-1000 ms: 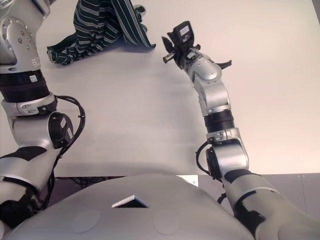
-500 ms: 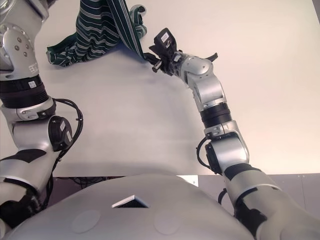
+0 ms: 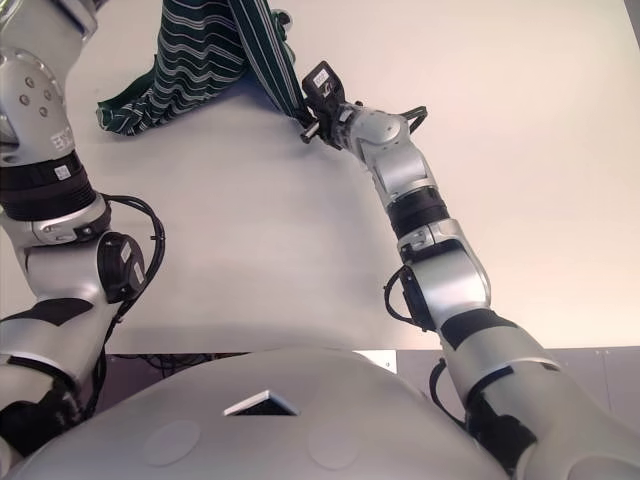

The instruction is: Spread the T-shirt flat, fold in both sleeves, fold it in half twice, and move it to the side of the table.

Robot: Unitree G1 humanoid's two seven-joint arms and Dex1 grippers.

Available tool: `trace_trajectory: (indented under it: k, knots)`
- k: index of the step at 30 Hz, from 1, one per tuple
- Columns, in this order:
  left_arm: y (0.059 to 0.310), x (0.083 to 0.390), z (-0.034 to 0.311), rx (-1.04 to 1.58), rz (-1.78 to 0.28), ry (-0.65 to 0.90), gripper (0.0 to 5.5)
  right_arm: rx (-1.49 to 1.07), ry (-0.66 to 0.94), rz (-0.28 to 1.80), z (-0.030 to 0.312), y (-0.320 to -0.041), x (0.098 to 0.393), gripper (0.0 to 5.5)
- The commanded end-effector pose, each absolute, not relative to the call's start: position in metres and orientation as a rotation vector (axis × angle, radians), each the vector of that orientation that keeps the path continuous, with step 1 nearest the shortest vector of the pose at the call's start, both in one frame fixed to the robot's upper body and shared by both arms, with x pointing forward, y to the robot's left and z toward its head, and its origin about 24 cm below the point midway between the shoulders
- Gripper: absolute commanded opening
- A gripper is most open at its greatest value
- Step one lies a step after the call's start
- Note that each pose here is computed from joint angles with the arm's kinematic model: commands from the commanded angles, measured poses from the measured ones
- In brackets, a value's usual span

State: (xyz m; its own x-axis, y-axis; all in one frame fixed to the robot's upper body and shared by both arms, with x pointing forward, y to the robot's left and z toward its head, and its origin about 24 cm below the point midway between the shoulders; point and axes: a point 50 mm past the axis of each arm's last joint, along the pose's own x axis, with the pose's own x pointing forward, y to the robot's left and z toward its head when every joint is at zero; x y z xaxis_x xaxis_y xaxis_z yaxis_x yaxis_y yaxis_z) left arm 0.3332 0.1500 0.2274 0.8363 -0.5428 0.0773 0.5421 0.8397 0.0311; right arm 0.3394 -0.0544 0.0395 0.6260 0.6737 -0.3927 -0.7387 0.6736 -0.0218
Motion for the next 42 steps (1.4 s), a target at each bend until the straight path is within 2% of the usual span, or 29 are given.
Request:
trace_trajectory:
  k: [1,3,6,8,12,16,19,23,30,35,42]
  knots:
    - [0.161,0.333,0.231,0.020,-0.524,-0.095,0.00,-0.167,0.322,0.833,0.050,-0.052,0.342,0.31]
    - [0.166,0.333,0.228,0.023,-0.502,-0.093,0.00,-0.139,0.310,0.817,0.051,-0.061,0.341,0.03]
    - [0.175,0.333,0.227,0.033,-0.455,-0.103,0.00,-0.095,0.262,0.744,0.063,-0.085,0.344,0.03]
    - [0.182,0.335,0.228,0.044,-0.421,-0.119,0.00,-0.069,0.197,0.667,0.084,-0.107,0.354,0.03]
    - [0.190,0.346,0.232,0.131,-0.382,-0.150,0.00,-0.104,0.017,0.564,0.151,-0.141,0.379,0.03]
    - [0.188,0.365,0.244,0.255,-0.393,-0.179,0.00,-0.184,-0.133,0.548,0.210,-0.145,0.396,0.03]
    - [0.184,0.379,0.255,0.339,-0.413,-0.203,0.00,-0.228,-0.200,0.545,0.241,-0.143,0.404,0.03]
    - [0.180,0.395,0.271,0.384,-0.429,-0.228,0.00,-0.281,-0.267,0.521,0.273,-0.139,0.413,0.03]
    - [0.181,0.415,0.304,0.411,-0.337,-0.291,0.00,-0.320,-0.369,0.330,0.326,-0.153,0.420,0.03]
    - [0.185,0.419,0.327,0.395,-0.235,-0.317,0.00,-0.387,-0.404,0.253,0.347,-0.157,0.418,0.03]
    - [0.203,0.417,0.327,0.375,-0.165,-0.318,0.00,-0.445,-0.426,0.233,0.351,-0.166,0.415,0.03]
